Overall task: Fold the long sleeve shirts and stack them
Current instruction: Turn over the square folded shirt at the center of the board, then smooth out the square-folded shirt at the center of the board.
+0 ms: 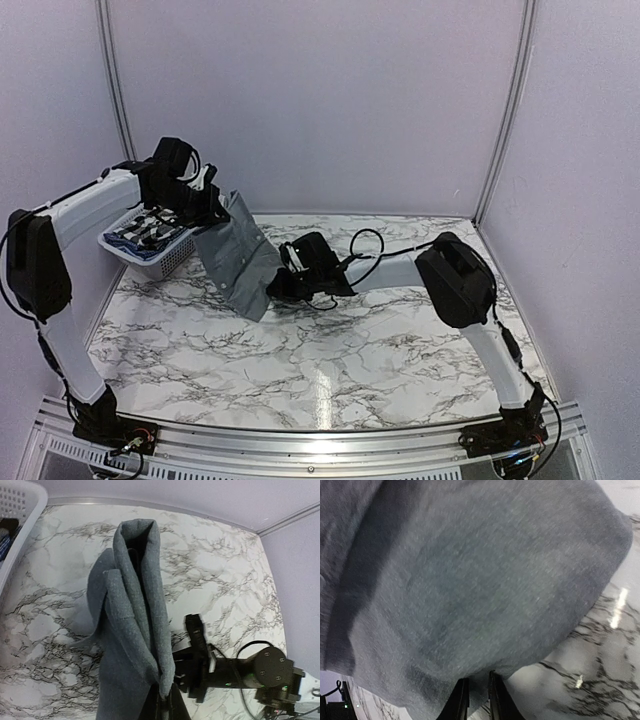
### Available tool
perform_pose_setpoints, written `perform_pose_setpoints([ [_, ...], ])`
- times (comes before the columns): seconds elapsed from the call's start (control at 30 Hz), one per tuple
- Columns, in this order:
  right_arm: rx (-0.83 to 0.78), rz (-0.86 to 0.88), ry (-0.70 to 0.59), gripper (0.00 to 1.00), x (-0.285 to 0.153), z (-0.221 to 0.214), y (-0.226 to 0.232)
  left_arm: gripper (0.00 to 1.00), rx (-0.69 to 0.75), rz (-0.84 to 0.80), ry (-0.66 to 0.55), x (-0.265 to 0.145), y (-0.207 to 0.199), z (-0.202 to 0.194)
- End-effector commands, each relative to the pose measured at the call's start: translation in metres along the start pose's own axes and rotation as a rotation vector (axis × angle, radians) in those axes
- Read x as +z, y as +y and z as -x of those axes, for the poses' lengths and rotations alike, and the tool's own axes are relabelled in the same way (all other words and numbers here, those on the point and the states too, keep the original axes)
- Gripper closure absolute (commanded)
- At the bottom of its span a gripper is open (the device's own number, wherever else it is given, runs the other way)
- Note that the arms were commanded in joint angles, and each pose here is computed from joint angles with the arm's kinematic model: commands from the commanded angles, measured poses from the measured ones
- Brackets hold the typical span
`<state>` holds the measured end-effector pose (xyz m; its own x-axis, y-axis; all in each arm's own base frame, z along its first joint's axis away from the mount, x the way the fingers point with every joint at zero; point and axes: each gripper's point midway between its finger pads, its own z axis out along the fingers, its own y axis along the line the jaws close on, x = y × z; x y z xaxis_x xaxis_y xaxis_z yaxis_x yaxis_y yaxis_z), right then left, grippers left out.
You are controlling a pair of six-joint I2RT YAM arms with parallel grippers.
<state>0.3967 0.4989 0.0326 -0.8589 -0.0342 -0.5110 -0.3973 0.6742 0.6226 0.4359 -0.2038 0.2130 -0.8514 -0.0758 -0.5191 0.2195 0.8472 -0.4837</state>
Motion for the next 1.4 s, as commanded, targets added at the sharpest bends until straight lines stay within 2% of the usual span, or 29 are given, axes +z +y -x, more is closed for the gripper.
perform_pose_setpoints([
  [0.0,0.006,0.081,0.084,0.79,0.007,-0.011,0.014,1.0,0.017,-0.141,-0.03,-0.006,-0.079,0.016],
  [0.07,-0.005,0.101,0.033,0.68,-0.024,0.002,0.008,1.0,0.006,-0.145,-0.008,0.018,-0.109,0.01],
  [0.13,0.029,0.062,0.007,0.63,-0.069,0.008,-0.022,1.0,-0.025,-0.125,0.014,0.047,-0.132,-0.001],
  [0.27,0.097,-0.094,-0.15,0.53,-0.192,0.016,-0.084,0.98,-0.033,-0.107,0.1,0.125,-0.185,-0.051],
  [0.3,0.11,-0.15,-0.169,0.51,-0.215,0.011,-0.1,0.85,-0.032,-0.12,0.123,0.147,-0.199,-0.065],
  [0.37,0.12,-0.266,-0.201,0.48,-0.253,0.003,-0.122,0.74,0.002,-0.161,0.163,0.184,-0.23,-0.092],
  [0.4,0.124,-0.323,-0.206,0.46,-0.267,-0.003,-0.13,0.63,0.012,-0.18,0.165,0.199,-0.243,-0.1],
  [0.43,0.129,-0.372,-0.217,0.45,-0.281,-0.007,-0.135,0.54,0.016,-0.2,0.165,0.21,-0.254,-0.106],
  [0.53,0.139,-0.452,-0.244,0.4,-0.305,-0.017,-0.144,0.33,0.02,-0.251,0.135,0.219,-0.276,-0.108],
  [0.7,0.146,-0.453,-0.224,0.38,-0.302,-0.024,-0.148,0.24,0.079,-0.286,0.014,0.179,-0.291,-0.076],
  [0.77,0.149,-0.438,-0.212,0.38,-0.295,-0.023,-0.148,0.24,0.1,-0.23,-0.033,0.163,-0.277,-0.064],
  [0.87,0.164,-0.424,-0.206,0.38,-0.285,-0.021,-0.15,0.24,0.091,-0.137,-0.053,0.143,-0.233,-0.049],
  [1.03,0.191,-0.427,-0.186,0.38,-0.266,-0.014,-0.169,0.25,0.07,0.001,0.032,0.136,-0.133,-0.056],
  [1.13,0.207,-0.426,-0.171,0.38,-0.253,-0.011,-0.182,0.23,0.081,0.048,0.092,0.138,-0.087,-0.069],
  [1.37,0.232,-0.421,-0.144,0.4,-0.227,-0.003,-0.201,0.15,0.11,0.028,0.19,0.163,-0.057,-0.094],
])
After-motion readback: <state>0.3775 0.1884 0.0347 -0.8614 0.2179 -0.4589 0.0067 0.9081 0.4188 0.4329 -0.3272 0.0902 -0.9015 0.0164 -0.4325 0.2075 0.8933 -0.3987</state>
